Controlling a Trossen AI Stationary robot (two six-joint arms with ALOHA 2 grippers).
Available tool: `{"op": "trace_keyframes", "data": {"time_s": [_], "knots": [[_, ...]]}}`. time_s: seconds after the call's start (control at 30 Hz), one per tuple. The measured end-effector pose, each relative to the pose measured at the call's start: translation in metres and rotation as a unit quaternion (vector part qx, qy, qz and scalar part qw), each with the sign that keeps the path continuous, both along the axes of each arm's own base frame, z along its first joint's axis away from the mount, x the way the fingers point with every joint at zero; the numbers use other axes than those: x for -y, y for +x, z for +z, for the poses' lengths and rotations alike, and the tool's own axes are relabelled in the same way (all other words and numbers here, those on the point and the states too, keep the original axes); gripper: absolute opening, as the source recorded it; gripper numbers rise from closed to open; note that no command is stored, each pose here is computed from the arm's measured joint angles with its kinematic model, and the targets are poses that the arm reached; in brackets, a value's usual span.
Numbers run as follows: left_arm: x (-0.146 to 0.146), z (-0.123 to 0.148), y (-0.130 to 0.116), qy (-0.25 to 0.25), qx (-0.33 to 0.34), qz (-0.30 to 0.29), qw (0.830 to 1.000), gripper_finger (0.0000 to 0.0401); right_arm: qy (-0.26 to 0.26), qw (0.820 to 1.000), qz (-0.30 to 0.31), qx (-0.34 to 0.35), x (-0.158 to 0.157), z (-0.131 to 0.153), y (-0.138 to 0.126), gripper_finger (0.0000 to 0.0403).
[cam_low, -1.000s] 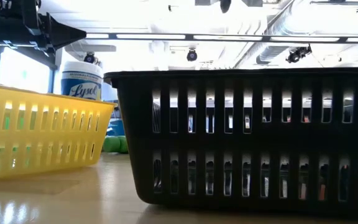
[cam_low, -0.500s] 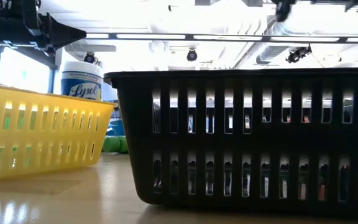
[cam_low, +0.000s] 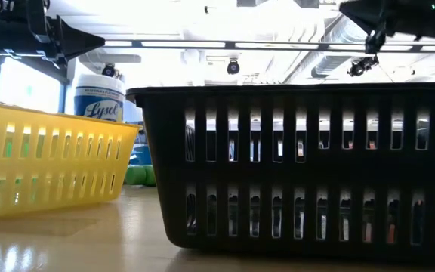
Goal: Pick & Place Travel size toiletries
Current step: Put the blue toothbrush into the yellow bin
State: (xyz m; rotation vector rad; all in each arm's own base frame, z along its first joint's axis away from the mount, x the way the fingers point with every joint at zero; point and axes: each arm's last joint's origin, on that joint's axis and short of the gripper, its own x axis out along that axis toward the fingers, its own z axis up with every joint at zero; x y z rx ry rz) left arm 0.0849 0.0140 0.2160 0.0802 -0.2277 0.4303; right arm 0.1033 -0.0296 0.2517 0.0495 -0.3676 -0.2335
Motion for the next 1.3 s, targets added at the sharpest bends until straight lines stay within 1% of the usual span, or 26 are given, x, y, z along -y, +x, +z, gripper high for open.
{"op": "trace_keyframes", "data": {"time_s": [0.1,0.23,0.3,0.4,0.47,0.57,0.7,1.0,1.07,1.13,1.2,1.3], "knots": [[0.000,0.000,0.000,-0.001,0.001,-0.001,1.000,0.0000,0.002,1.000,-0.012,0.010,0.000,-0.015,-0.002,0.0003],[0.000,0.000,0.000,-0.001,0.001,-0.001,1.000,0.0000,0.011,1.000,-0.004,0.019,0.000,-0.027,-0.003,0.0003],[0.000,0.000,0.000,-0.001,0.003,-0.001,1.000,0.0000,0.022,1.000,-0.003,0.013,0.000,-0.035,-0.002,0.0003],[0.000,0.001,0.000,-0.001,0.004,-0.001,1.000,0.0000,0.026,1.000,-0.002,0.008,0.000,-0.044,-0.001,0.0003],[0.000,0.001,0.000,0.000,0.004,0.000,1.000,0.0000,0.032,0.999,-0.003,-0.007,0.001,-0.052,0.000,0.0003],[0.000,0.001,0.000,0.000,0.003,0.000,1.000,0.0000,0.036,0.999,-0.004,-0.025,0.001,-0.055,0.001,0.0003],[0.000,0.000,0.000,0.000,0.000,0.000,1.000,0.0000,0.036,0.999,0.001,-0.025,0.001,-0.055,0.001,0.0003],[0.000,0.003,0.000,-0.009,0.021,-0.002,1.000,0.0000,0.030,0.999,0.022,-0.023,0.000,-0.055,0.001,0.0003],[0.000,0.009,0.000,-0.011,0.050,0.003,0.999,0.0000,0.030,0.999,0.023,-0.023,-0.001,-0.055,0.001,0.0003],[0.000,0.021,-0.001,-0.004,0.068,0.004,0.998,0.0000,0.034,0.999,0.025,-0.023,-0.001,-0.055,0.001,0.0003],[0.000,0.040,0.001,0.011,0.073,0.002,0.997,0.0000,0.045,0.998,0.029,-0.020,-0.001,-0.055,0.001,0.0003],[0.000,0.073,0.009,0.028,0.054,0.005,0.998,0.0000,0.055,0.998,0.031,-0.017,0.000,-0.055,0.001,0.0003]]}}
